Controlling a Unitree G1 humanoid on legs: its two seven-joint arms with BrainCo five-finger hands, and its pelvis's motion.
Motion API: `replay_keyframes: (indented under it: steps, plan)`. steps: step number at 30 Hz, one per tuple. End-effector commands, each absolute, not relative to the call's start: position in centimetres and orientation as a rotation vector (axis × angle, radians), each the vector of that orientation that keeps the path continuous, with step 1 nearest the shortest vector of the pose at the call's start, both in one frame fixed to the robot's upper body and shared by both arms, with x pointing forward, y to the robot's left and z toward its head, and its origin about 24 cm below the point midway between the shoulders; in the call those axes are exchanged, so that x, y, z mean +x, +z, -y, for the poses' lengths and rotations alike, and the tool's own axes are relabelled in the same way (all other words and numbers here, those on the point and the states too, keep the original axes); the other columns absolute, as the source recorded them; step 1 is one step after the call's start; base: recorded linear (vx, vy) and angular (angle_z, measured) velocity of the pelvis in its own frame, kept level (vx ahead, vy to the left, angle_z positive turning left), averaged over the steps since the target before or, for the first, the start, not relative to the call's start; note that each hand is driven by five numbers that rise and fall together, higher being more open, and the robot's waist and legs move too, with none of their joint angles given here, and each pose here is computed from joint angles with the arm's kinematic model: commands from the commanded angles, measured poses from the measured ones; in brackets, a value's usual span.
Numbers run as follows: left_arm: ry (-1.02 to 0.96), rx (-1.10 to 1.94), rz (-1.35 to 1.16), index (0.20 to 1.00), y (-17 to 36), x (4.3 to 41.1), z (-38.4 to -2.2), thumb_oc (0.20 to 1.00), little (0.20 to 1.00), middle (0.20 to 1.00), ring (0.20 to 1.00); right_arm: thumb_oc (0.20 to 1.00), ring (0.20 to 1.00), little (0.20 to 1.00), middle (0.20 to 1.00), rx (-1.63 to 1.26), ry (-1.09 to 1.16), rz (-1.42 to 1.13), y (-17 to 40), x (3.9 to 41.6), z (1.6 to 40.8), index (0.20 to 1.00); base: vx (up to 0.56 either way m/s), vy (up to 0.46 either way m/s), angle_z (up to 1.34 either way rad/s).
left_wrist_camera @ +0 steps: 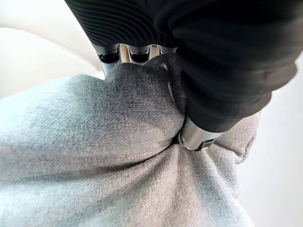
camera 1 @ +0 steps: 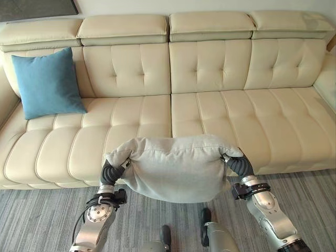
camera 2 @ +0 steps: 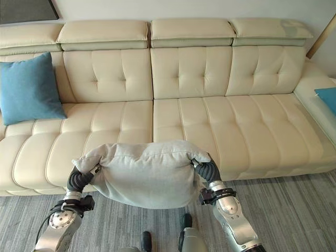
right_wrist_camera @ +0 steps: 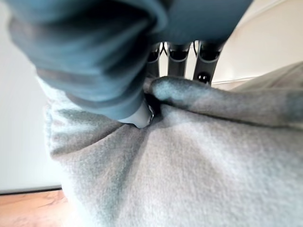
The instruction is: Pick up all the scattered cushions and arrange them neatly on the sofa.
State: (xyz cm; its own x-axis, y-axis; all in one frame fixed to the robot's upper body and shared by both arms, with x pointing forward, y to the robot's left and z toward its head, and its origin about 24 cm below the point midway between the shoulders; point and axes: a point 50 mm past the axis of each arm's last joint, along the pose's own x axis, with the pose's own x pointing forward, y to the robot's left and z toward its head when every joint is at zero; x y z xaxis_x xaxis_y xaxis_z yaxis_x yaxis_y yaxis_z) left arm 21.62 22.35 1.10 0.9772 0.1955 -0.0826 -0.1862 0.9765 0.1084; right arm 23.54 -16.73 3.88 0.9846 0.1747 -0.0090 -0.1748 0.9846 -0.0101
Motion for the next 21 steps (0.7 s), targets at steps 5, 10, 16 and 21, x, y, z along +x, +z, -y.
replay_keyframes:
  steps: [5, 10, 16, 21]
  plan:
    - [0.099, 0.089, 0.127, 0.200, 4.9, 23.6, -20.7, 0.200, 0.200, 0.200, 0.200, 0.200, 0.200, 0.200, 0.200, 0.036, 0.187, 0.220, 8.0, 24.1, 17.3, 0.200, 0.32, -0.230, 0.63]
    - [0.080, 0.080, 0.116, 0.200, 4.6, 23.6, -20.4, 0.200, 0.200, 0.200, 0.200, 0.200, 0.200, 0.200, 0.200, -0.006, 0.172, 0.211, 8.0, 24.1, 18.5, 0.200, 0.21, -0.175, 0.10]
    - [0.075, 0.073, 0.119, 0.200, 4.9, 24.2, -20.3, 0.200, 0.200, 0.200, 0.200, 0.200, 0.200, 0.200, 0.200, -0.025, 0.106, 0.196, 7.9, 24.0, 20.0, 0.200, 0.17, -0.046, -0.05]
    - [0.089, 0.089, 0.166, 0.200, 5.9, 25.1, -20.4, 0.200, 0.200, 0.200, 0.200, 0.200, 0.200, 0.200, 0.200, -0.061, 0.058, 0.218, 8.3, 24.5, 20.5, 0.200, 0.10, 0.116, 0.00]
